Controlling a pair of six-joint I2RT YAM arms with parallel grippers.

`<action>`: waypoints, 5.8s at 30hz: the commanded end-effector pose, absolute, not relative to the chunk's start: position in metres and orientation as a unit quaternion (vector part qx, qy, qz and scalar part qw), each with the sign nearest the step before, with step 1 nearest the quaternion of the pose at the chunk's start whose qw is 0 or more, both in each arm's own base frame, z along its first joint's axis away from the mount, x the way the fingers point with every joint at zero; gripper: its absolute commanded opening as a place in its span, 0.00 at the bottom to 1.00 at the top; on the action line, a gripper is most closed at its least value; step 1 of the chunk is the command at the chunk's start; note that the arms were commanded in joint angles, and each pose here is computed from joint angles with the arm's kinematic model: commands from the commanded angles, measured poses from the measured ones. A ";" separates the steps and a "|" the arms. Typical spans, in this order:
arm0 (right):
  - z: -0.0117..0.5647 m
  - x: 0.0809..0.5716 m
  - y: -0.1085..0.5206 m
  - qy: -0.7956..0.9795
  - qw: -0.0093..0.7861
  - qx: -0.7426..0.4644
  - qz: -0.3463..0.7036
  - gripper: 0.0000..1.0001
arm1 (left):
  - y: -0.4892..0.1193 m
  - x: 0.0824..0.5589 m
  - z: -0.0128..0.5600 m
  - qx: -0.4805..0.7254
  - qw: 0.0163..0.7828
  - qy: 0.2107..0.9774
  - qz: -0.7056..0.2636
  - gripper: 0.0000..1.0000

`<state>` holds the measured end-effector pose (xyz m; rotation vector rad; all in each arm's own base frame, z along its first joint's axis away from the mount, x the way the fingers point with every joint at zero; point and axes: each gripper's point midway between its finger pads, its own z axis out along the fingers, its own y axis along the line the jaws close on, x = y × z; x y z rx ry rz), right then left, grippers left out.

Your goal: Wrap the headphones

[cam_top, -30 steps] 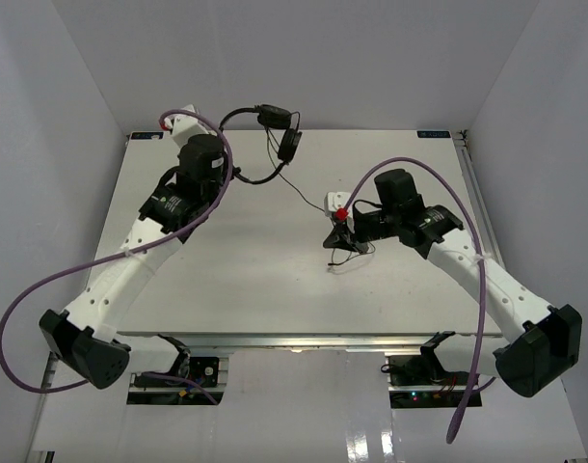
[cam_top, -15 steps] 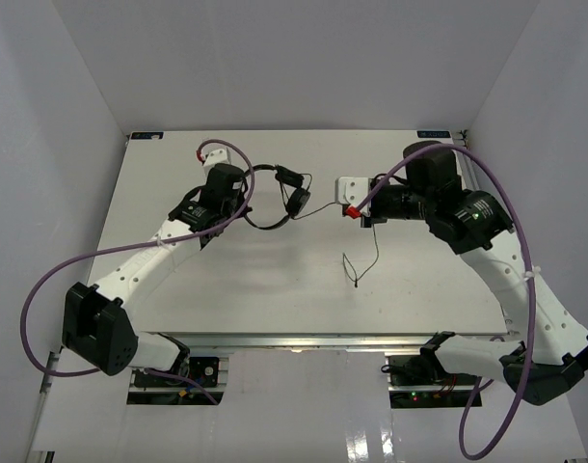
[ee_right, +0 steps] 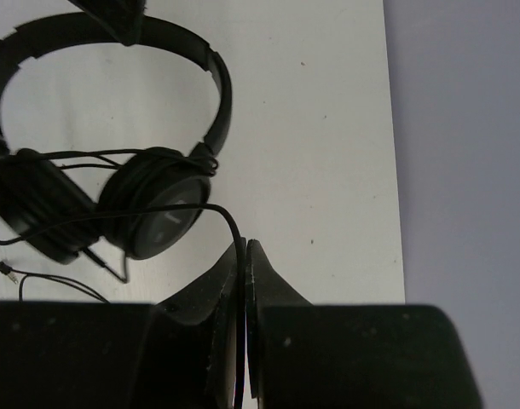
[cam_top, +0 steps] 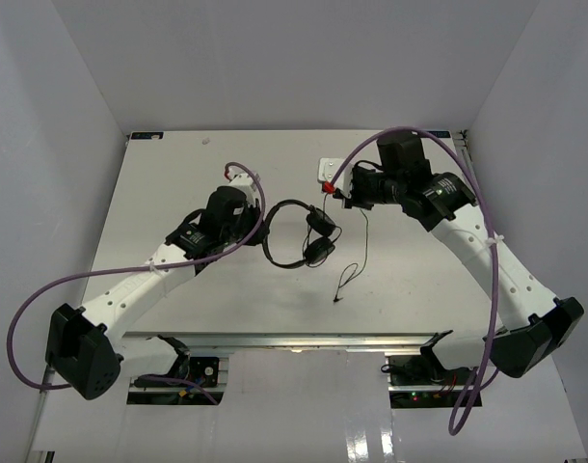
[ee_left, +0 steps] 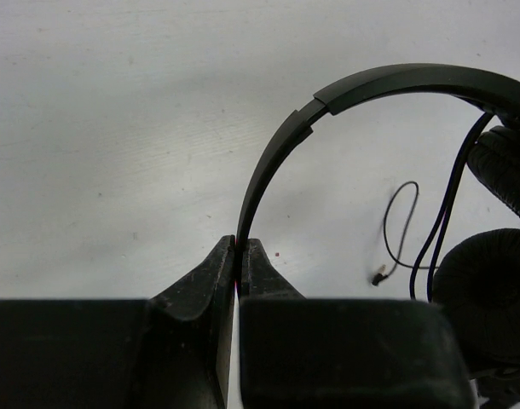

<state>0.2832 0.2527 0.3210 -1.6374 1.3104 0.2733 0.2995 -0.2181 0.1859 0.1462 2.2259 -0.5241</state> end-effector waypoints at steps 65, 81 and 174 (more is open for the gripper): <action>0.352 0.224 0.276 0.434 0.482 -0.712 0.269 0.08 | -0.283 0.289 0.149 0.143 0.302 0.902 -0.272 0.00; 0.358 0.235 0.287 0.442 0.491 -0.701 0.269 0.08 | -0.287 0.284 0.137 0.155 0.279 0.906 -0.279 0.00; 0.208 0.266 0.278 0.635 0.374 -0.392 0.550 0.32 | -0.310 0.257 0.336 0.159 0.437 0.738 -0.489 0.00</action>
